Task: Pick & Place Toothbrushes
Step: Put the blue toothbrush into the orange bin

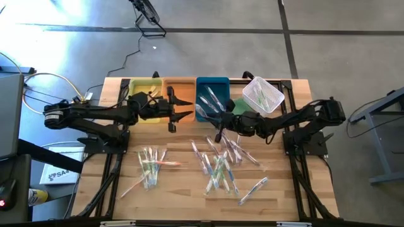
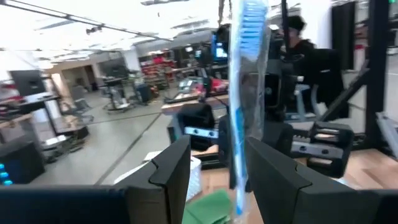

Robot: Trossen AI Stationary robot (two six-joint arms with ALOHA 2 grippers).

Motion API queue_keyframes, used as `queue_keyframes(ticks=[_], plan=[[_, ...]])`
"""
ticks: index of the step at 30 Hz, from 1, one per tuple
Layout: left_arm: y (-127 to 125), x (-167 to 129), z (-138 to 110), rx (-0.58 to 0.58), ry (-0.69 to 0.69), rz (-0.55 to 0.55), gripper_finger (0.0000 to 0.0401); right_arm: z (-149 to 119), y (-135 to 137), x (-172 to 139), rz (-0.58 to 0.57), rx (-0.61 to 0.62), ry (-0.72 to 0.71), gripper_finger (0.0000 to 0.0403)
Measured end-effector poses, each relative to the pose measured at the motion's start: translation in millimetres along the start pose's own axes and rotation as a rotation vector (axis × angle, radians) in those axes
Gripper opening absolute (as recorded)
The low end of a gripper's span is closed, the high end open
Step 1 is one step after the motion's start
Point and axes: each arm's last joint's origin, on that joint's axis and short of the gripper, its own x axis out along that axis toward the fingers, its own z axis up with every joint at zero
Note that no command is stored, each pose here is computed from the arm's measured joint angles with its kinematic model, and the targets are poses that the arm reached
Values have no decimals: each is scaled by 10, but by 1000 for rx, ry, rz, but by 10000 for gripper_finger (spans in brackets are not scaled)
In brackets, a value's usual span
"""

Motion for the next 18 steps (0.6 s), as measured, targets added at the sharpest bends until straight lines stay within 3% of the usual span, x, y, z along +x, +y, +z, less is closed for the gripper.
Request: queue_keyframes(ticks=[9, 18], plan=[[21, 289, -30, -31, 13, -59, 147, -8, 1, 0, 1, -1, 8, 19], [10, 363, -3, -33, -3, -141, 147, -24, 3, 0, 0, -6, 25, 19]])
